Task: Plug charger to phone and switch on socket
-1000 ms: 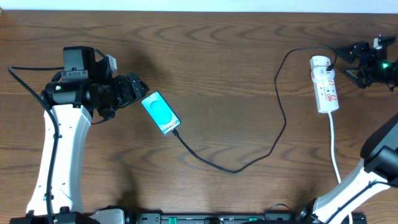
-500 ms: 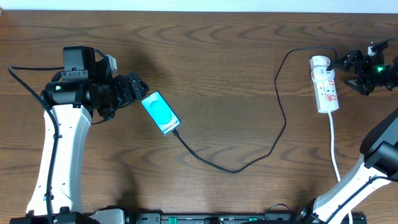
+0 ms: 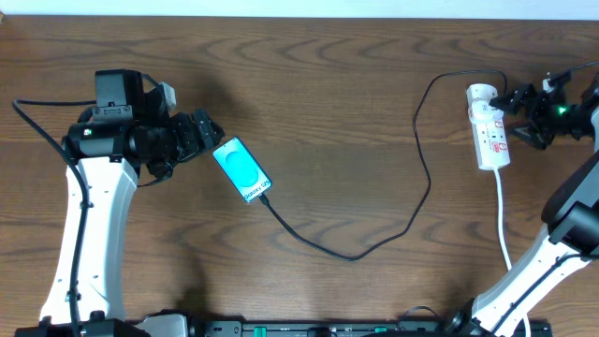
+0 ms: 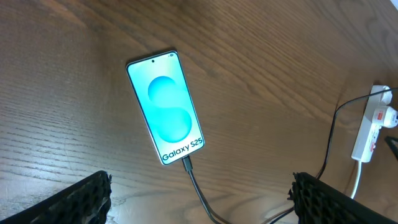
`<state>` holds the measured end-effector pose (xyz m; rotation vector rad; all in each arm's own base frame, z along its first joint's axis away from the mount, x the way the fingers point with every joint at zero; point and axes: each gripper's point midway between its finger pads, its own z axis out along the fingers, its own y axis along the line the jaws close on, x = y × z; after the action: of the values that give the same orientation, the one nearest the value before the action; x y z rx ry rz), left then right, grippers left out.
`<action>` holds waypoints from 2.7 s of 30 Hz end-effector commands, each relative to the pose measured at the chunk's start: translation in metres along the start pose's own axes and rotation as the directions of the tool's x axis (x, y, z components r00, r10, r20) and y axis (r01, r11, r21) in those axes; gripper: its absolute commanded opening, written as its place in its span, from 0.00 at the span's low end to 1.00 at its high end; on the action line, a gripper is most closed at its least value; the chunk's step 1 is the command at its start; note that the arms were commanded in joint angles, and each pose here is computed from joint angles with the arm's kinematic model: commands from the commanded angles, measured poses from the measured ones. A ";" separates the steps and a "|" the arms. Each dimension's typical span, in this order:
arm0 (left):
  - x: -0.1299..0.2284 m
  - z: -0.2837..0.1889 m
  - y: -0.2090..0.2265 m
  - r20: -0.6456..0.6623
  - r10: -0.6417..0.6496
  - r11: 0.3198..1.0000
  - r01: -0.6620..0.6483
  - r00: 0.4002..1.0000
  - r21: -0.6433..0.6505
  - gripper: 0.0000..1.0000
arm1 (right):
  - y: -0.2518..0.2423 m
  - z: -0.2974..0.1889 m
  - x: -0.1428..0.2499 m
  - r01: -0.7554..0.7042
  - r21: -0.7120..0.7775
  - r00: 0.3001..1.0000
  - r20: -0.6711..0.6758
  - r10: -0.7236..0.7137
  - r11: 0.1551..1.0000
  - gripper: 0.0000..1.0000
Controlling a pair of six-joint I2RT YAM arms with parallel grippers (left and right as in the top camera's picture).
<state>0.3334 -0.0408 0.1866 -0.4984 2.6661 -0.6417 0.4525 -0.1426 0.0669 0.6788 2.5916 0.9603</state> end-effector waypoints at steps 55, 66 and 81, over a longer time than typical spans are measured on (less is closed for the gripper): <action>-0.001 -0.001 0.007 0.014 0.018 0.999 -0.017 1.000 -0.037 0.93 | 0.011 0.019 -0.009 0.162 -0.008 0.987 0.009 -0.162 0.987 0.99; -0.001 -0.001 0.007 0.014 0.018 0.999 -0.017 1.000 -0.037 0.93 | 0.013 0.019 -0.014 0.146 -0.018 0.989 0.027 -0.145 0.989 0.99; 0.000 -0.001 0.008 0.010 0.016 0.999 -0.016 1.000 -0.039 0.93 | 0.026 0.027 -0.012 0.149 -0.038 0.989 0.017 -0.149 0.988 0.99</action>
<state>0.3333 -0.0366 0.1849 -0.5077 2.6695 -0.6064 0.4756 -0.1255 0.0594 0.4904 2.5803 0.9217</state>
